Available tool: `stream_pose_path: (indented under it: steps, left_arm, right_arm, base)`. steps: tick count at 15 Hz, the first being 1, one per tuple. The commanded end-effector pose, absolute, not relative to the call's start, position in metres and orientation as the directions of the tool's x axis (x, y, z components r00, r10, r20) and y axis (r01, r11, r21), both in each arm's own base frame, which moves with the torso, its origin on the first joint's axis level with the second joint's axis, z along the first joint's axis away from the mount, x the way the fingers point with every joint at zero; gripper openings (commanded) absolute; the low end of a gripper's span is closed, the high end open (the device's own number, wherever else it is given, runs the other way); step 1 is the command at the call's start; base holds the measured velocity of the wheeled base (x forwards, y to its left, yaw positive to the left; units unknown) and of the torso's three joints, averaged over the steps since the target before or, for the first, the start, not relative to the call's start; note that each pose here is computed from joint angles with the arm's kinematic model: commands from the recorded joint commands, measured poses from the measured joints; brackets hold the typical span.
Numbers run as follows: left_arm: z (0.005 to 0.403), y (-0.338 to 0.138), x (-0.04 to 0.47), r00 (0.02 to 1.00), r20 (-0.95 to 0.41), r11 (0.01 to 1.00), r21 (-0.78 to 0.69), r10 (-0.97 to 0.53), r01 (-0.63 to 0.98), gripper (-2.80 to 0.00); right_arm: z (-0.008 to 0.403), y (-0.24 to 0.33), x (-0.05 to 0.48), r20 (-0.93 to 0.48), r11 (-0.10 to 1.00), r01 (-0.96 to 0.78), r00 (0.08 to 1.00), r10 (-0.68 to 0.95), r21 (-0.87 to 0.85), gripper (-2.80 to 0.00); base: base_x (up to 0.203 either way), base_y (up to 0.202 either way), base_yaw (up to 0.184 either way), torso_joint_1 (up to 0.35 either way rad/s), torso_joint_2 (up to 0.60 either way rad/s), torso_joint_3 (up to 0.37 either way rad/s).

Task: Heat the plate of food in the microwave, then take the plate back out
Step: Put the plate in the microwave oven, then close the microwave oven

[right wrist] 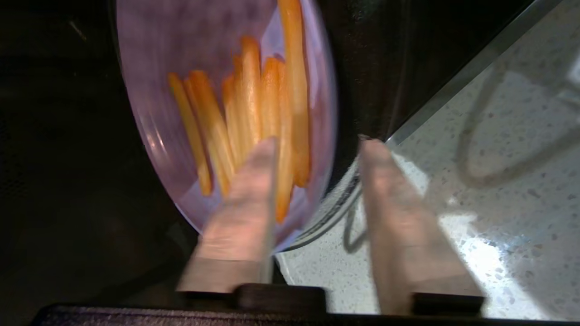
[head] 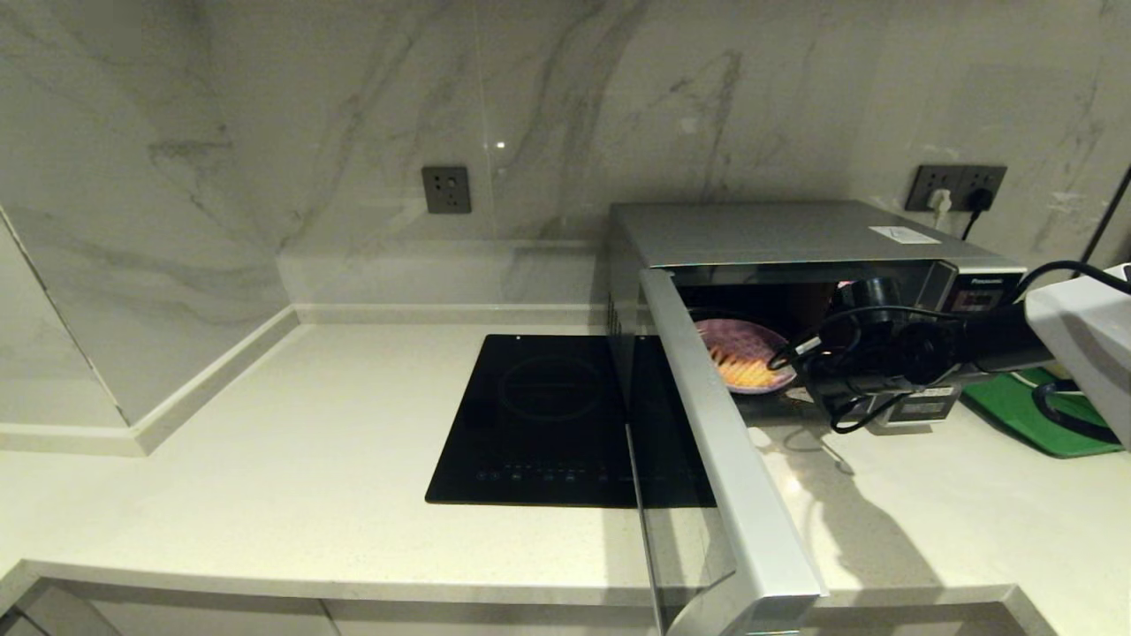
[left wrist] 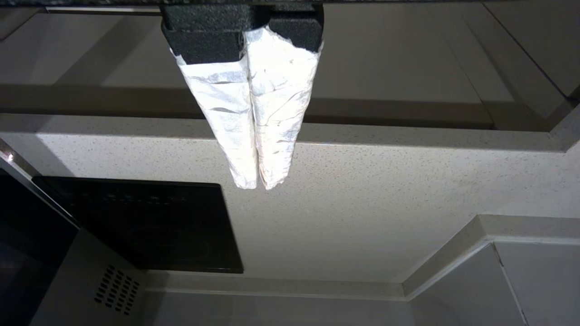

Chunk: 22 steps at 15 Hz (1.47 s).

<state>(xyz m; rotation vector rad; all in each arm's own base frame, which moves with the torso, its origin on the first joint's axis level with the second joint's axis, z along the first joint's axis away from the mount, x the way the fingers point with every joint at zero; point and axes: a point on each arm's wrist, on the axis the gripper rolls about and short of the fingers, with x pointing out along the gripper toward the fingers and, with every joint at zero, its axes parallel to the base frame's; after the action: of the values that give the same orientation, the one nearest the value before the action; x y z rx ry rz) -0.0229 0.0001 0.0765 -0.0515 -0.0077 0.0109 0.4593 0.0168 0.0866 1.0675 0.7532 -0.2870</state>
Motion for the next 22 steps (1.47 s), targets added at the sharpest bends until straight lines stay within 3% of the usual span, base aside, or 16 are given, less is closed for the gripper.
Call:
stream_pose_path:
  steps: [1, 11, 17, 18, 22]
  left_arm:
    - [0.077, 0.000, -0.023, 1.000, 0.008, 0.999, -0.052, 0.012, -0.012, -2.80]
    - [0.077, 0.000, -0.023, 1.000, 0.008, 0.999, -0.052, 0.012, -0.012, -2.80]
    - [0.077, 0.000, -0.023, 1.000, 0.009, 0.999, -0.052, 0.012, -0.012, -2.80]
    - [0.077, 0.000, -0.023, 1.000, 0.008, 0.999, -0.052, 0.011, -0.011, -2.80]
    - [0.077, 0.000, -0.023, 1.000, 0.008, 0.999, -0.052, 0.012, -0.011, -2.80]
  right_arm:
    - [0.089, 0.017, 0.458, -0.678, 0.469, 0.556, 0.722, 0.137, 0.686, 0.00]
    - [0.137, 0.018, 0.447, -0.607, 0.470, 0.485, 0.781, 0.146, 0.738, 0.00]
    - [0.150, 0.021, 0.420, -0.668, 0.497, 0.528, 0.728, 0.152, 0.688, 0.00]
    - [0.158, 0.021, 0.406, -0.671, 0.525, 0.514, 0.724, 0.159, 0.678, -2.80]
    - [0.209, 0.021, 0.331, -0.616, 0.581, 0.411, 0.760, 0.207, 0.703, -2.80]
  base:
    - [0.000, 0.000, 0.000, 0.000, 0.00, 0.000]
    - [0.000, 0.000, 0.000, 0.000, 0.00, 0.000]
    - [0.000, 0.000, 0.000, 0.000, 0.00, 0.000]
    - [0.000, 0.000, 0.000, 0.000, 0.00, 0.000]
    - [0.000, 0.000, 0.000, 0.000, 0.00, 0.000]
